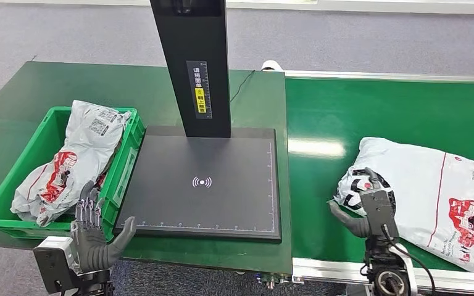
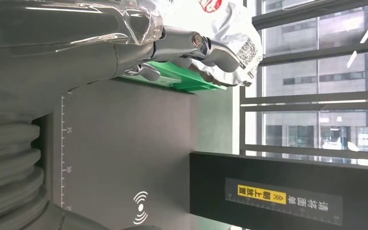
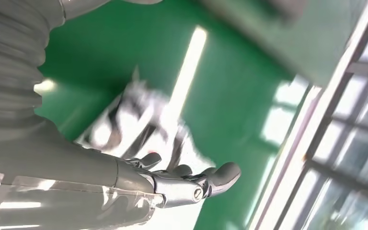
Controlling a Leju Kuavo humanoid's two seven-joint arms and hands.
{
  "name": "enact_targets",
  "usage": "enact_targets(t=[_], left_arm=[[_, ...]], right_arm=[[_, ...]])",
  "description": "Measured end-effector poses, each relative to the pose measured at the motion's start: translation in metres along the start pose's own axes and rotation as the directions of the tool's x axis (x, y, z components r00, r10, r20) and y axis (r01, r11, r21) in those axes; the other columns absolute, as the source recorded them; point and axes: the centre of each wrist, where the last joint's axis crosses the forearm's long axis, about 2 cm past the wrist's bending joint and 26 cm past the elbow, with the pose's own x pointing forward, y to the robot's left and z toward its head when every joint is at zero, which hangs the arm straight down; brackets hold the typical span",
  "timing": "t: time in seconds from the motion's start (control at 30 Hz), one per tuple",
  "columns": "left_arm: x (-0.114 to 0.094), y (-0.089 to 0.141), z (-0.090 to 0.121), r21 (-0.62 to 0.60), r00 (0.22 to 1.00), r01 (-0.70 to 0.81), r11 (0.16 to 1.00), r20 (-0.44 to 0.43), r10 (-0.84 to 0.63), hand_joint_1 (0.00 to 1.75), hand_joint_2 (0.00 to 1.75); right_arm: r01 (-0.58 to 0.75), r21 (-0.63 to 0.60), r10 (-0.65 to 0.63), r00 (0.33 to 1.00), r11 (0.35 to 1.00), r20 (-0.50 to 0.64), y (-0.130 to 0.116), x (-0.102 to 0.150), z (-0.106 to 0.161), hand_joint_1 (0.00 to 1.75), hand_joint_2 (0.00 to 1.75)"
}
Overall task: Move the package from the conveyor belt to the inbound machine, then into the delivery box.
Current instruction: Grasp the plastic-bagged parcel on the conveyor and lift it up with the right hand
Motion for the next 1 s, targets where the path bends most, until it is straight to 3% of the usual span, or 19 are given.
enact_targets(t=[0.5, 1.0], left_arm=[[0.000, 0.003, -0.001, 0.001, 1.000, 0.001, 1.000, 0.003, -0.001, 0.00, 1.75], [0.001, 0.004, -0.002, 0.001, 1.000, 0.005, 1.000, -0.009, -0.005, 0.00, 1.75]], right_arm=[[-0.237, -0.140, 0.205, 0.956, 0.961, -0.210, -0.090, -0.037, -0.028, 0.00, 1.75], [-0.499, 0.130, 0.505, 0.761, 0.857, -0.407, -0.119, -0.046, -0.047, 0.00, 1.75]])
